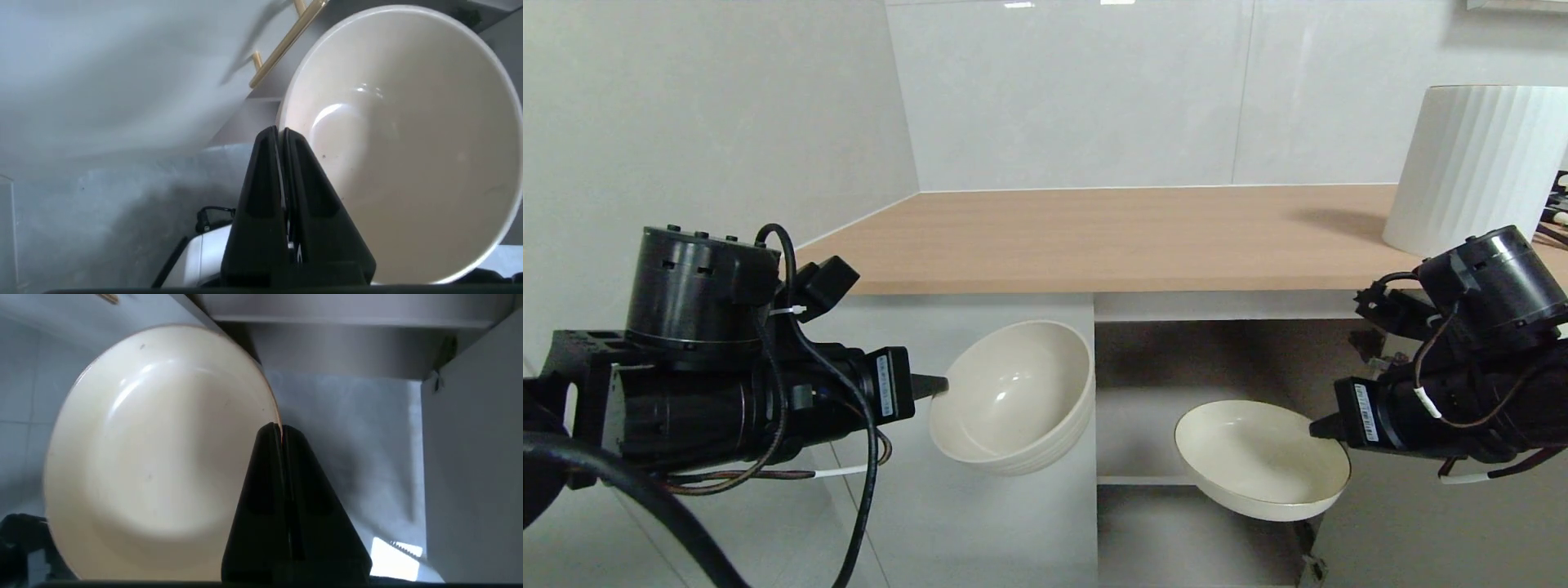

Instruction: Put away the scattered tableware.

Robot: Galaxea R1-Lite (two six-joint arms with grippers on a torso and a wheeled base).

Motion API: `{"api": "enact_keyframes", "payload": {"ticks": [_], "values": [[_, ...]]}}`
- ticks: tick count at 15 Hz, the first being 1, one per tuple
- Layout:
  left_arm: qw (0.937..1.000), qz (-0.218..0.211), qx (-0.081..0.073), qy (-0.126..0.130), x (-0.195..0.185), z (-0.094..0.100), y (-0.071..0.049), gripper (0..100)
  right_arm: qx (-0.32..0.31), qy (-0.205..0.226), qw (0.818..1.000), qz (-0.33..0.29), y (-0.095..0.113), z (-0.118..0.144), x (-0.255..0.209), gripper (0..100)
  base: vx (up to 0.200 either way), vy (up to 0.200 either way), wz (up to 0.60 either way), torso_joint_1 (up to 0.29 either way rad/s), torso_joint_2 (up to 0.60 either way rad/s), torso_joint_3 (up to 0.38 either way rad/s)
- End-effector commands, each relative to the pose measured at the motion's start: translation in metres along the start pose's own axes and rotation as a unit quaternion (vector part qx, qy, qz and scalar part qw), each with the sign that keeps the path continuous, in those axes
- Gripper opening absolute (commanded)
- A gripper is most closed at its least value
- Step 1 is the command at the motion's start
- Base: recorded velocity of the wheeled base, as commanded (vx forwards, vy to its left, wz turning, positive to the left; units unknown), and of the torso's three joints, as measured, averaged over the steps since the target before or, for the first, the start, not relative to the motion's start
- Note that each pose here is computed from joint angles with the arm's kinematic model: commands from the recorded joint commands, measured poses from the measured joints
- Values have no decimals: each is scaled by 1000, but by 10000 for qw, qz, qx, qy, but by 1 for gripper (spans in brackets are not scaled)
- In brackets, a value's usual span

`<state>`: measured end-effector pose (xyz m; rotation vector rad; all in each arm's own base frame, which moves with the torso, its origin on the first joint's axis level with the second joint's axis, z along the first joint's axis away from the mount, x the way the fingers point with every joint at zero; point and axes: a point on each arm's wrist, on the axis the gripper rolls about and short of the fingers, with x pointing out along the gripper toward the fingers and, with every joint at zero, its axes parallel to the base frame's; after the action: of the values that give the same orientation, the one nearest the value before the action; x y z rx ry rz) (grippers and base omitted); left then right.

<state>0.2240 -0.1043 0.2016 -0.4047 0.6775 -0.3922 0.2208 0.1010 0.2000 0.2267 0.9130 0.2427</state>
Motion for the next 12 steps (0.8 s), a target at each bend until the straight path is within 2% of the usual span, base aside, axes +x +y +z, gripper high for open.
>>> {"api": "enact_keyframes", "payload": {"ticks": [1,4,6,11,12], "values": [[10000,5,-4,12,1,0,0,0,-1,30,10000,-11,0,-1,2,0,0,0,0,-22,80,36],[10000,8,-5,18,1,0,0,0,-13,70,10000,-15,0,-1,5,0,0,0,0,0,0,0],[10000,31,-6,75,3,-2,1,0,-312,312,9990,-94,-2,-7,22,0,0,0,0,0,0,0],[9998,97,-23,177,10,-3,3,0,-606,455,9971,-2,-7,-47,117,0,0,0,0,0,0,0],[9998,105,-25,191,10,-4,4,0,-613,377,9974,29,-8,-50,131,0,0,0,0,0,0,0]]}}
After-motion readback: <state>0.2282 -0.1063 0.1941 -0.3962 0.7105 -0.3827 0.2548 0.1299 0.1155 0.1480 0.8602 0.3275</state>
